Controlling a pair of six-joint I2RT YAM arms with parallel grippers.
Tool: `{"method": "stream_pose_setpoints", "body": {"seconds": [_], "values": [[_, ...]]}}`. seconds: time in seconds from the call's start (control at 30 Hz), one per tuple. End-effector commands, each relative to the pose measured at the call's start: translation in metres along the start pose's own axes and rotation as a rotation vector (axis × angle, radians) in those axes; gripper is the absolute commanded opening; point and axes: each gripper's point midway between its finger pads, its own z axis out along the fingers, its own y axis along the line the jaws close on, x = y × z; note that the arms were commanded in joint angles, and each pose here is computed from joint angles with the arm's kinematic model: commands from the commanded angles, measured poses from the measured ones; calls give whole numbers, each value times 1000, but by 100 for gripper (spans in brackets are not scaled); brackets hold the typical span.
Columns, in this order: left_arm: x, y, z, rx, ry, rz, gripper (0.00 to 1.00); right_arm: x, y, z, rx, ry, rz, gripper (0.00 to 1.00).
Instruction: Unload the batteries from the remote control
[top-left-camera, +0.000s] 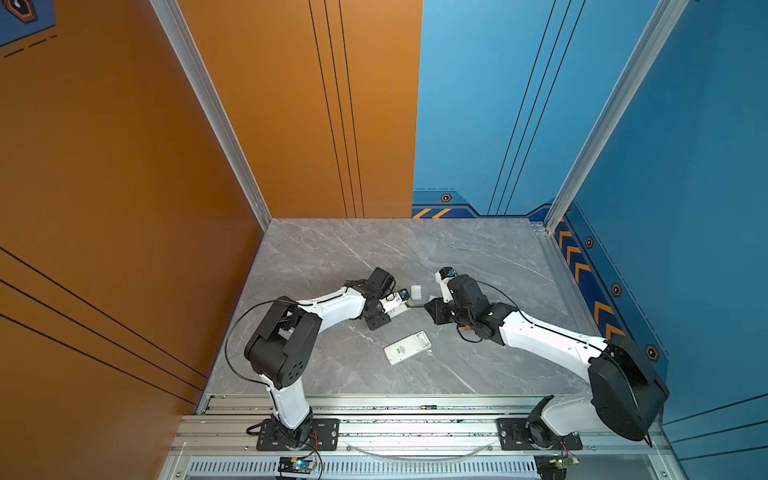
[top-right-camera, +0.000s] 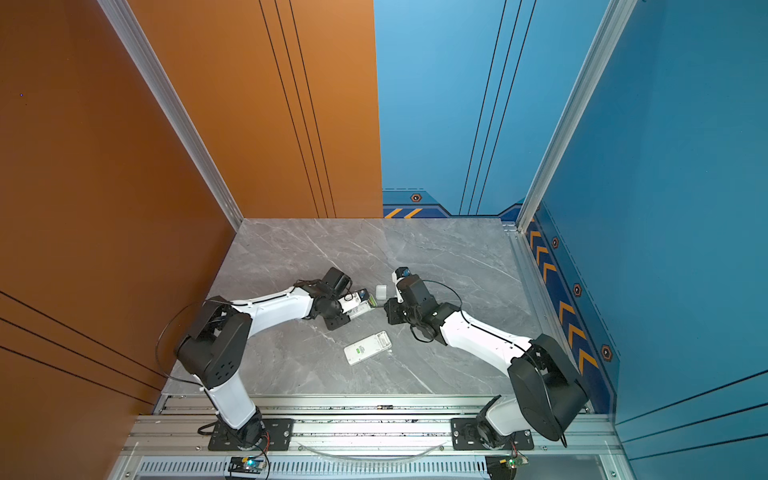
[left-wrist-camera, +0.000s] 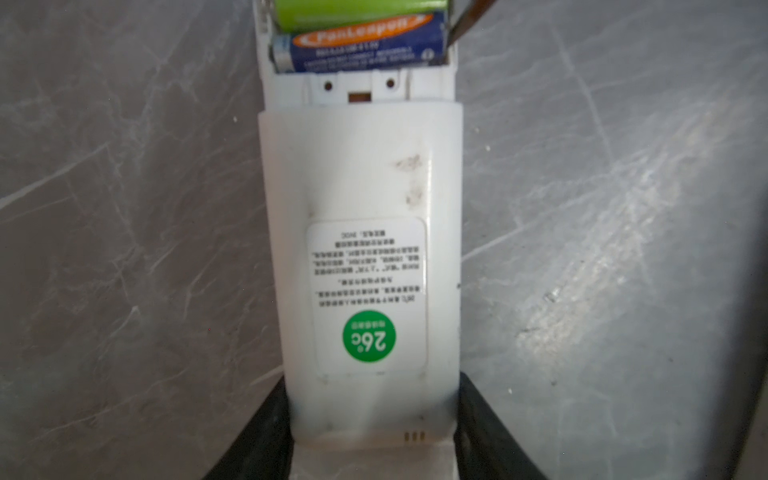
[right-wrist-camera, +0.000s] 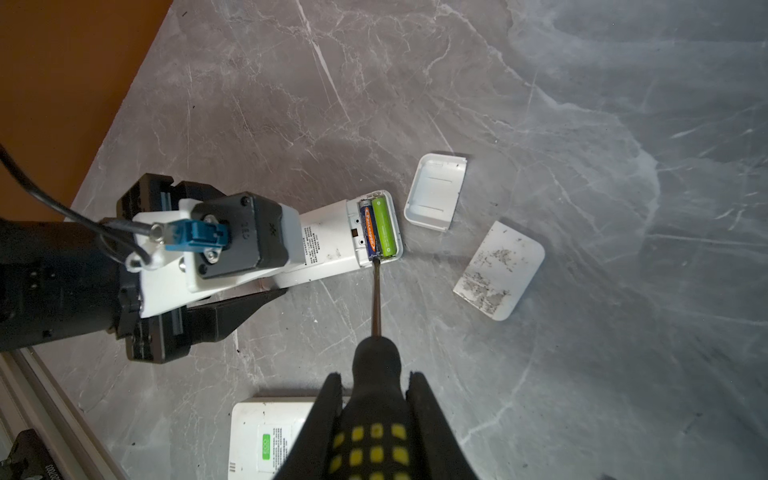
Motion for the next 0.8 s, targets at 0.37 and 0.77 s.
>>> {"method": "stream_pose_setpoints", "body": {"seconds": [0.37,0.77], "values": [[12,-26,12,115,38,40,0,-39,17,-9,-48,-145,41,0],[13,-25,13,111,45,39,0,-49,9,-19,-22,-174,52,0]]}}
